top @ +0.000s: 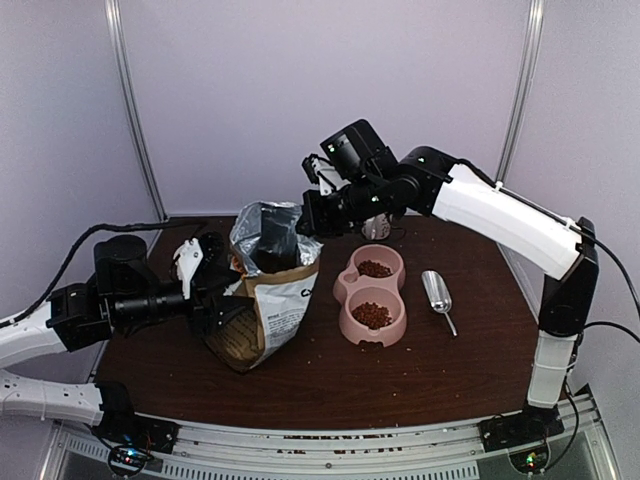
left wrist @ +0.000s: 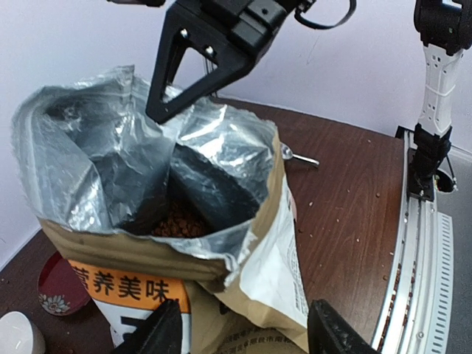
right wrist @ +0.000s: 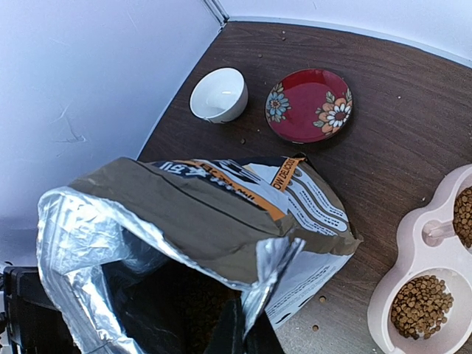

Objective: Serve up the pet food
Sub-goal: Adjust the pet food bag at the center of the board.

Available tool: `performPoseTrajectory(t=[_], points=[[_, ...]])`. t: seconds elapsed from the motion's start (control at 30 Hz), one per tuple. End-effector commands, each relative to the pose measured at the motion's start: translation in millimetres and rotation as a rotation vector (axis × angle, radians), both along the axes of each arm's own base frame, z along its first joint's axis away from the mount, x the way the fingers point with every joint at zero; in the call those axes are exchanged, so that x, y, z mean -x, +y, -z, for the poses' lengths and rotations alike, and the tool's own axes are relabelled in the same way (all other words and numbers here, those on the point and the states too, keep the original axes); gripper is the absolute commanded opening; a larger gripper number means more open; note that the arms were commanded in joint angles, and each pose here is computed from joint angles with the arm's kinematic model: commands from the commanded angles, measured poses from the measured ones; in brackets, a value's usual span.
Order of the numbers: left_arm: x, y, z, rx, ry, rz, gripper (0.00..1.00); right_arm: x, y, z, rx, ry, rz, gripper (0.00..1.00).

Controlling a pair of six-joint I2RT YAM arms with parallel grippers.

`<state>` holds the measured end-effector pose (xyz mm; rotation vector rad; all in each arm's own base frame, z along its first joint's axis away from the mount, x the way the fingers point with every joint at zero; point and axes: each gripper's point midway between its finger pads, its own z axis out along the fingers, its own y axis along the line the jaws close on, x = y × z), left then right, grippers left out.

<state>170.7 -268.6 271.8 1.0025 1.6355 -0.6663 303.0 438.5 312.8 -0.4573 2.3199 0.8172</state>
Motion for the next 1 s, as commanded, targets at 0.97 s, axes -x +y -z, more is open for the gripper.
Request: performPoseTrajectory(t=[0.97], points=[[-5,-26,-28,0.1,-0.097,0.038,0.29,-29,10,-88,-0.214,-0.206,0.049,0.0]])
